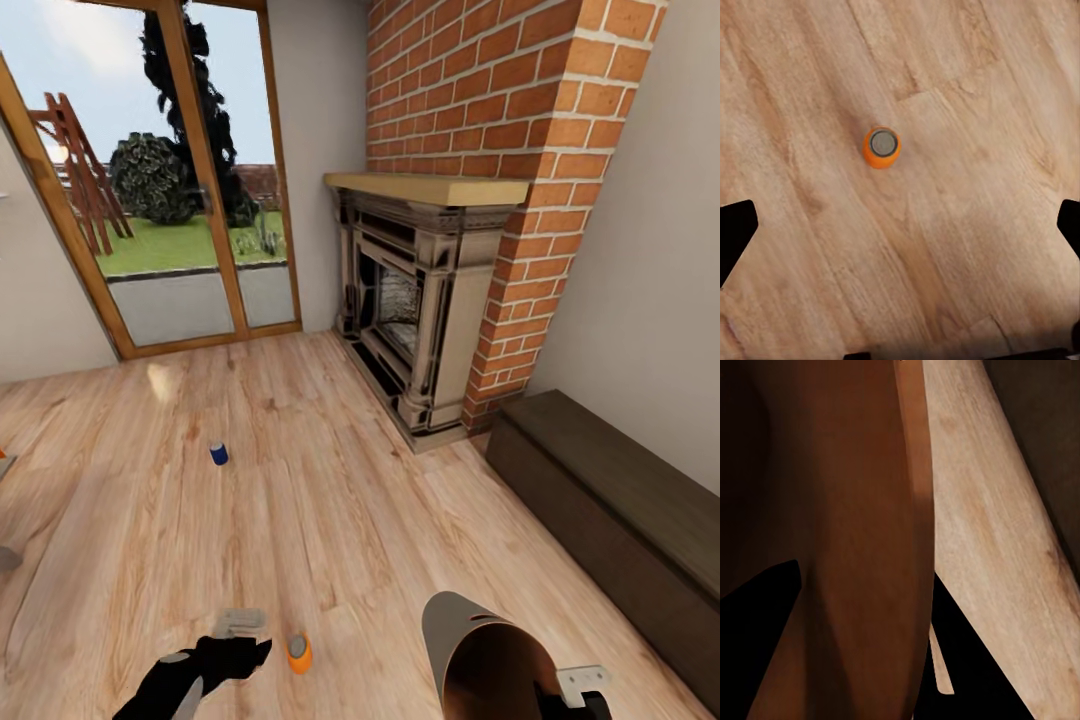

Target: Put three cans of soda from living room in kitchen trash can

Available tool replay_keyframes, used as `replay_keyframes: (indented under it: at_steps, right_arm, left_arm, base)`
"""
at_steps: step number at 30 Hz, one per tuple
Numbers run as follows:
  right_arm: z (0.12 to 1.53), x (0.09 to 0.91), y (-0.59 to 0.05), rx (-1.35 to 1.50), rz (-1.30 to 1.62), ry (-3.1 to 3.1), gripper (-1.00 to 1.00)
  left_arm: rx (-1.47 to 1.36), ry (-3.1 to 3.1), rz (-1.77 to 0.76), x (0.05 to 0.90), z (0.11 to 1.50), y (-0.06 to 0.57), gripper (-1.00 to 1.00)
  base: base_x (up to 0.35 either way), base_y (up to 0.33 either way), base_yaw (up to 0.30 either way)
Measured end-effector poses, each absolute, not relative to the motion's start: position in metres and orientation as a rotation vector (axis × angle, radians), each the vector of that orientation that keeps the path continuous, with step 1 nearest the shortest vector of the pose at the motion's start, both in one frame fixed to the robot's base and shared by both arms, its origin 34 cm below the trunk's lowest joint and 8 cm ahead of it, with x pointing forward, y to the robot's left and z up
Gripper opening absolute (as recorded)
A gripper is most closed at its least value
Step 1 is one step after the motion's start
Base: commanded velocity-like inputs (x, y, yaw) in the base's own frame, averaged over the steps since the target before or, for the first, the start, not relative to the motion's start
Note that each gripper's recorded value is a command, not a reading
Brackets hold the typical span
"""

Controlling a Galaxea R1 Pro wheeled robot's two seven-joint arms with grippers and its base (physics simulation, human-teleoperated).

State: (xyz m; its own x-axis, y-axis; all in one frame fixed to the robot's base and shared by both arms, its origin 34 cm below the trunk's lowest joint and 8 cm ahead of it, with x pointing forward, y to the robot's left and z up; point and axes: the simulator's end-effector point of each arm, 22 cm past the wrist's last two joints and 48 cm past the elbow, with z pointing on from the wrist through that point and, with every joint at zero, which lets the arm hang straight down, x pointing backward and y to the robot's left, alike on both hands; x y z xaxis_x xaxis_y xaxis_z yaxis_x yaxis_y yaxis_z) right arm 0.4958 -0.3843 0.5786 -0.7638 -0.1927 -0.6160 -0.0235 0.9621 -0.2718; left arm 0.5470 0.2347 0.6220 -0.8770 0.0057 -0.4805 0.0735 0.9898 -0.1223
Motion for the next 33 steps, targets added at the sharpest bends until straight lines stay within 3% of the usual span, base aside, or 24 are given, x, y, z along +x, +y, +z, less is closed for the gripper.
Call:
replay_keyframes:
  at_steps: [8, 15, 33]
  right_arm:
    - [0.578, 0.496, -0.383, -0.158, -0.323, 2.425, -1.00]
    - [0.578, 0.496, -0.383, -0.158, -0.323, 2.424, -1.00]
    - [0.578, 0.496, -0.383, -0.154, -0.323, 2.424, -1.00]
  left_arm:
    - [0.055, 2.720, -0.180, 0.605, 0.655, 0.216, 1.00]
    - [0.042, 2.779, -0.180, 0.601, 0.643, 0.213, 1.00]
    - [0.034, 2.789, -0.186, 0.600, 0.640, 0.211, 1.00]
  base:
    - [0.031, 0.005, 0.000]
    - [0.110, 0.000, 0.000]
    - [0.296, 0.081, 0.000]
